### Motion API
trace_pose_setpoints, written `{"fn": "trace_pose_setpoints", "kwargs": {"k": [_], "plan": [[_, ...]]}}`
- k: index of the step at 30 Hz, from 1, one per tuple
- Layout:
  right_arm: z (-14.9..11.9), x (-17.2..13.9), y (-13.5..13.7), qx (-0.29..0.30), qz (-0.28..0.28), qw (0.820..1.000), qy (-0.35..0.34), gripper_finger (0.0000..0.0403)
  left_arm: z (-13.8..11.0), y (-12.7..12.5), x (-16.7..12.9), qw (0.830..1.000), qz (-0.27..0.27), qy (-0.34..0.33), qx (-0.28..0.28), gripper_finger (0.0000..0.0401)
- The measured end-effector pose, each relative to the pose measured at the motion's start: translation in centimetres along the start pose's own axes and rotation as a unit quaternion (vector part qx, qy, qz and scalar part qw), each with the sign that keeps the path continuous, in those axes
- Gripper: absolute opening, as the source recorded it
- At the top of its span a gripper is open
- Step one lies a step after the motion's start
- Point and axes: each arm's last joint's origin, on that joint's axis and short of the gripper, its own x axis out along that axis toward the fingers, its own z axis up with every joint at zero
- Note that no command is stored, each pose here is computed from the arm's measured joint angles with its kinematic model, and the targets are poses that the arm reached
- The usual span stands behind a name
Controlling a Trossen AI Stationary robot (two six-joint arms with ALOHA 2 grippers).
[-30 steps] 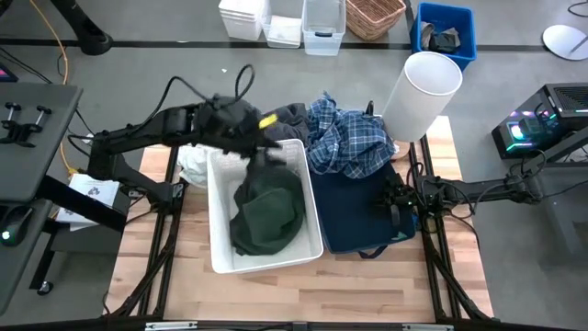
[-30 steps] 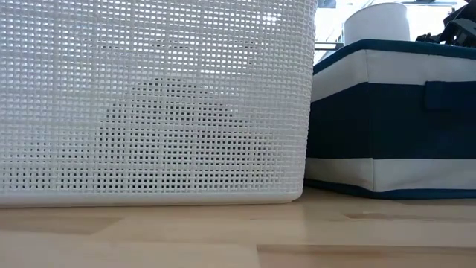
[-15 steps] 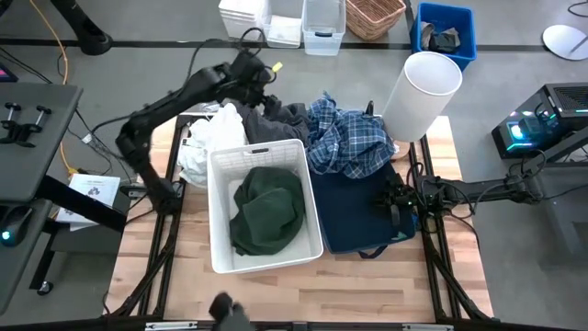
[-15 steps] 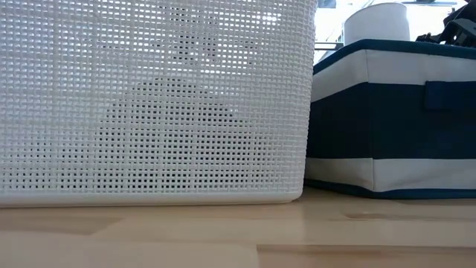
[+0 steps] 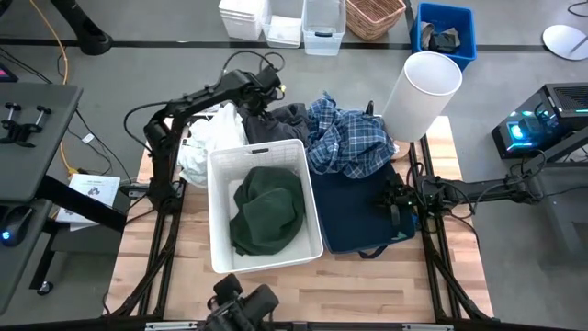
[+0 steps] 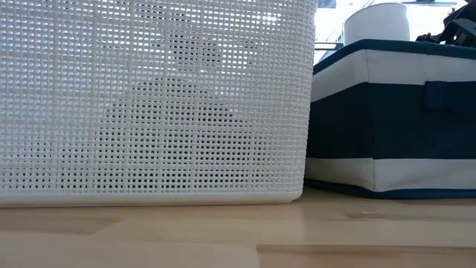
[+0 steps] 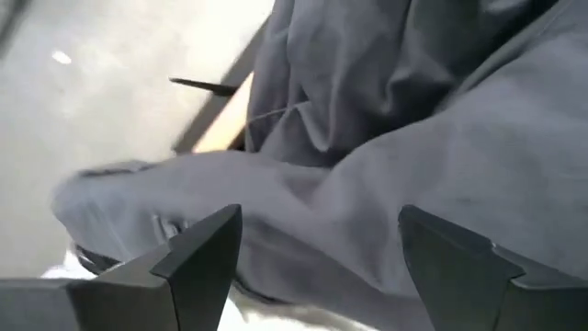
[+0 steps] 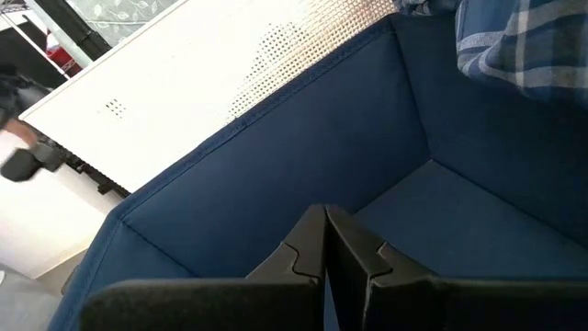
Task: Sort clothes
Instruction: Put the gray blazer into the white laundry bin
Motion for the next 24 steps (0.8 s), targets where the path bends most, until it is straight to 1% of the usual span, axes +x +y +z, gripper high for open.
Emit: {"fn": "trace_pose_setpoints", "kwargs": {"k": [2,8,10,11,13,14,15,17,18,21,23,24], "plan": [[0.0,0.0,0.0,0.0,0.0,1.0,0.0,0.0,0.1,-0.2,1.0,1.0,0.008,0.014,0.019,0.0282],[0.0,0.0,0.0,0.0,0.0,1.0,0.0,0.0,0.1,-1.0,3.6,0.998,-0.012,0.058,0.032,0.0282],[0.0,0.0,0.0,0.0,0.0,1.0,0.0,0.0,0.0,-1.5,4.2,0.996,-0.014,0.071,0.046,0.0276],[0.0,0.0,0.0,0.0,0.0,1.0,0.0,0.0,0.0,-1.8,4.4,0.995,-0.016,0.077,0.058,0.0267],[0.0,0.0,0.0,0.0,0.0,1.0,0.0,0.0,-0.2,-2.3,4.6,0.993,-0.014,0.089,0.077,0.0228],[0.0,0.0,0.0,0.0,0.0,1.0,0.0,0.0,-0.2,-2.5,4.8,0.992,-0.016,0.096,0.084,0.0196],[0.0,0.0,0.0,0.0,0.0,1.0,0.0,0.0,-0.4,-2.7,4.9,0.99,-0.018,0.106,0.088,0.0155],[0.0,0.0,0.0,0.0,0.0,1.0,0.0,0.0,-0.5,-3.1,5.4,0.988,-0.019,0.121,0.09,0.0059],[0.0,0.0,0.0,0.0,0.0,1.0,0.0,0.0,-0.6,-3.2,5.4,0.989,-0.02,0.122,0.086,0.0031],[0.0,0.0,0.0,0.0,0.0,1.0,0.0,0.0,-0.5,-3.3,5.2,0.989,-0.019,0.118,0.084,0.001],[0.0,0.0,0.0,0.0,0.0,1.0,0.0,0.0,-0.5,-3.3,4.1,0.991,-0.022,0.104,0.082,0.0005],[0.0,0.0,0.0,0.0,0.0,1.0,0.0,0.0,-0.5,-3.2,3.1,0.993,-0.03,0.088,0.079,0.0005]]}}
